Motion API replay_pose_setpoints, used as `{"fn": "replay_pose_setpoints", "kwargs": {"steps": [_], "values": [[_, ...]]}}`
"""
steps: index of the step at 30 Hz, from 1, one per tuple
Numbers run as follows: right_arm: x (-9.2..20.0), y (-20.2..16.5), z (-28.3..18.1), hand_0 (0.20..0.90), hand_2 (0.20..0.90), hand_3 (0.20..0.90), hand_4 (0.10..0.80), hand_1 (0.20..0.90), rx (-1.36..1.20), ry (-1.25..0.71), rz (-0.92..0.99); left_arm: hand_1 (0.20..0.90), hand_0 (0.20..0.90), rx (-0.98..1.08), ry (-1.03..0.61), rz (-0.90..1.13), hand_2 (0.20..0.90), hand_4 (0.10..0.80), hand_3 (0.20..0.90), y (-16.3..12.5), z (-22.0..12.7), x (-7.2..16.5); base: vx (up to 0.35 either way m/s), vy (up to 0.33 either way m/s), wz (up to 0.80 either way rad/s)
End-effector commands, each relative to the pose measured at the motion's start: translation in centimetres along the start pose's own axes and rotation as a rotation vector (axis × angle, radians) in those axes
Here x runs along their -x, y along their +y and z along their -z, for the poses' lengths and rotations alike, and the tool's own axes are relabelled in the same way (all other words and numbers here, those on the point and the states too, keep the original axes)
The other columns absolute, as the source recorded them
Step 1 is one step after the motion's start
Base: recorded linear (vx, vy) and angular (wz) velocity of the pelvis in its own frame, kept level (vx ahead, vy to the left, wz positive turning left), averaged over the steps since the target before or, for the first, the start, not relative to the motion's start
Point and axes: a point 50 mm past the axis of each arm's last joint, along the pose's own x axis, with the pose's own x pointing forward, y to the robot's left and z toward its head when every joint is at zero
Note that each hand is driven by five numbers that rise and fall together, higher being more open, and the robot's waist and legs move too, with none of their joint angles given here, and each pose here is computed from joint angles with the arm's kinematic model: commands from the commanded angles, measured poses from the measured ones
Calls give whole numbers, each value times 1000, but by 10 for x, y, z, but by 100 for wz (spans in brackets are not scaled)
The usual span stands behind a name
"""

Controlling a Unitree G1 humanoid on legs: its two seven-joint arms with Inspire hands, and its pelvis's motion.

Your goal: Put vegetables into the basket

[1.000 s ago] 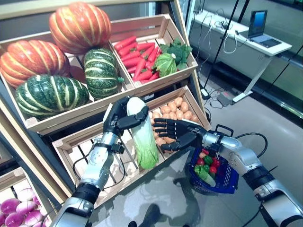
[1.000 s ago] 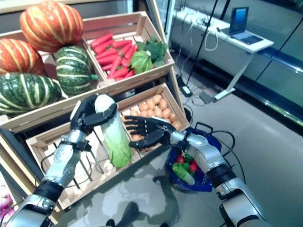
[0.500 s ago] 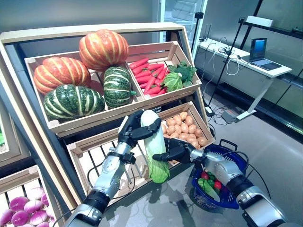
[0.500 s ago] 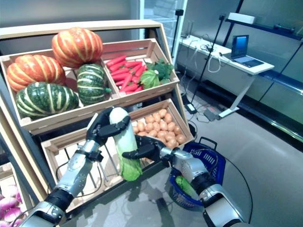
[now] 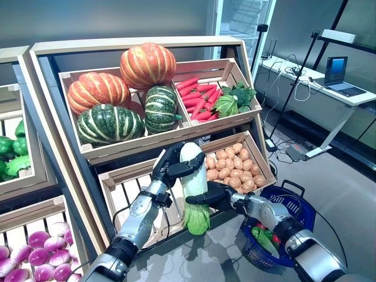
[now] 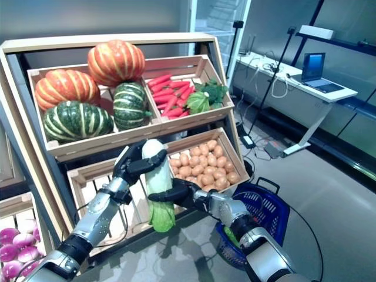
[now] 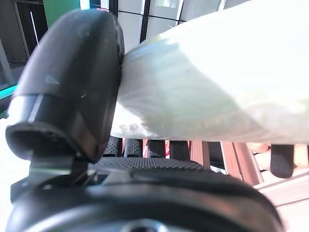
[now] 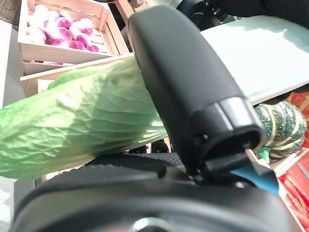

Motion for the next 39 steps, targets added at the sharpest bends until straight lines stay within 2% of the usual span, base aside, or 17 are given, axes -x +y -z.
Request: {"fn": "replay_pose_setpoints", "kwargs": {"steps": [1,19,20,21,22,26,31,39], "values": [[-29,35,-55,300,300,300,400,300,22,-129,-94,300,300,136,-346,300,300,400,300,-77,-69,-49,0,0,0],[-7,7,-67,300,300,300,400,300,16,-220,61,300,300,133,-304,285,300,400,300,-70,-67,-49,-11,0,1],[-7,6,-67,300,300,300,400,300,16,-221,63,385,385,131,-301,284,385,456,385,-69,-67,-49,0,0,0],[-4,3,-67,300,300,300,400,300,14,-224,70,535,535,125,-294,282,535,557,535,-67,-66,-49,0,0,0],[-1,0,-66,300,300,300,400,300,11,-226,83,900,900,120,-285,276,900,800,900,-65,-65,-48,0,0,0],[16,-19,-58,300,300,300,400,300,-2,-228,152,900,900,70,-259,248,900,800,900,-50,-63,-41,0,1,-1],[57,-58,-40,300,300,300,400,300,-30,-245,323,900,900,-61,-205,148,900,800,900,-10,-64,-27,4,-7,-5],[117,-101,-26,300,300,300,400,300,-27,-287,562,900,900,-222,-92,-15,900,800,900,48,-62,-3,17,-8,-3]]}}
